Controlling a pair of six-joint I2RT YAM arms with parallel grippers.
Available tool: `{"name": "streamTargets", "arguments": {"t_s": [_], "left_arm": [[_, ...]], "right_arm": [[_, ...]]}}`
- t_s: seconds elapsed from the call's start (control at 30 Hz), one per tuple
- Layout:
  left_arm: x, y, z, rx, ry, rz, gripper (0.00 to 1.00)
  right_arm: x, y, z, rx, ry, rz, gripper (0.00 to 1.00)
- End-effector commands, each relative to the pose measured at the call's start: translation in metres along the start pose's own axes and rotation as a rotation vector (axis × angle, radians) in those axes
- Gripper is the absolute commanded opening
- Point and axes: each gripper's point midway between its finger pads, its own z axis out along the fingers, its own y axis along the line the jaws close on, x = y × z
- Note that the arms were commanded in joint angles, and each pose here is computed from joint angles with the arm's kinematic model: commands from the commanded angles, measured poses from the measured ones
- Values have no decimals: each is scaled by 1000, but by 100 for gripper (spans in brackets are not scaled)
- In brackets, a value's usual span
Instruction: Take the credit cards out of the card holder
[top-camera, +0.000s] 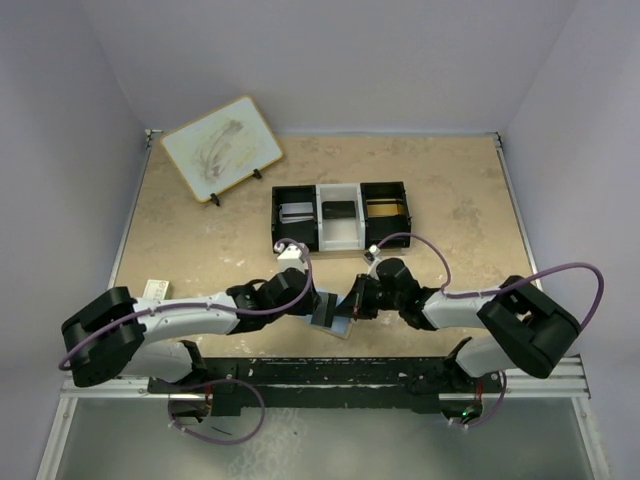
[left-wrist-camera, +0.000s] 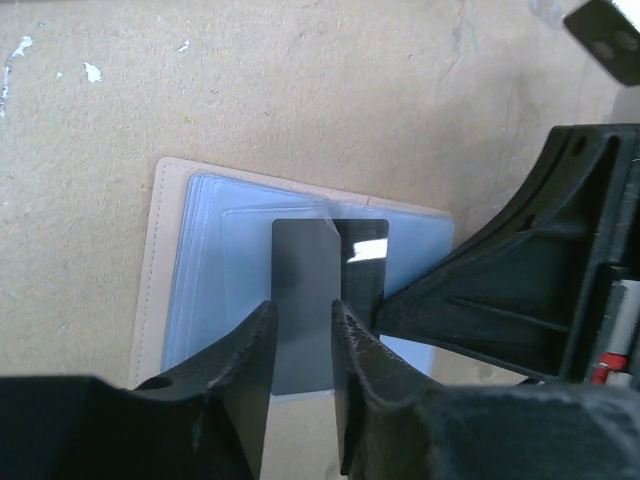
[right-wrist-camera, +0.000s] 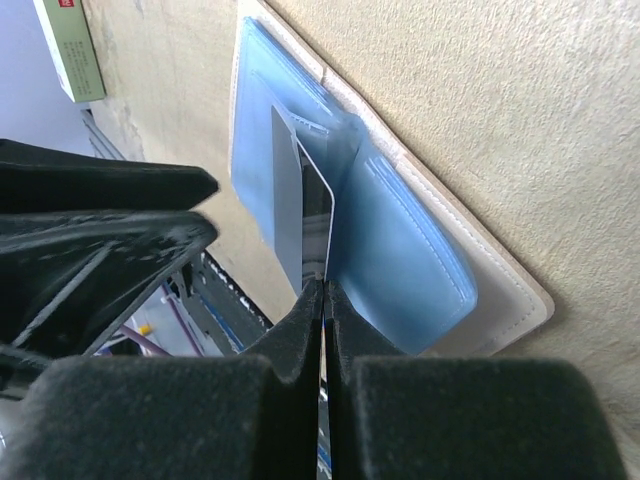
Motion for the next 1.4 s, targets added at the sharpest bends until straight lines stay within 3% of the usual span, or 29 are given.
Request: {"name": "streamTargets", "arguments": {"t_s": [0.0,0.27,0.37,0.67,0.93,1.23,1.37], "left_arm": [[8,-4,14,-7,36,32,21],[27,18,20,-93,75,56,4],[32,19,19,-106,86,81,2],[38,25,16,-134,86,82,0],[37,27,14,-144,83,83,0],[37,31,14,-156,76,78,0],[37,32,14,-158,75,78,0]], "right_arm": [[-11,12,1,-40,-33,-13,0],[-13,10,0,-47,-36,-9,0],[-13,10,3,-52,-34,-4,1],[-13,11,12,-78,-12,21,17],[-14,12,18,-93,-3,15,20],[-22,13,14,-76,-32,-27,2],[-22,6,9,-38,-40,-29,0]]}}
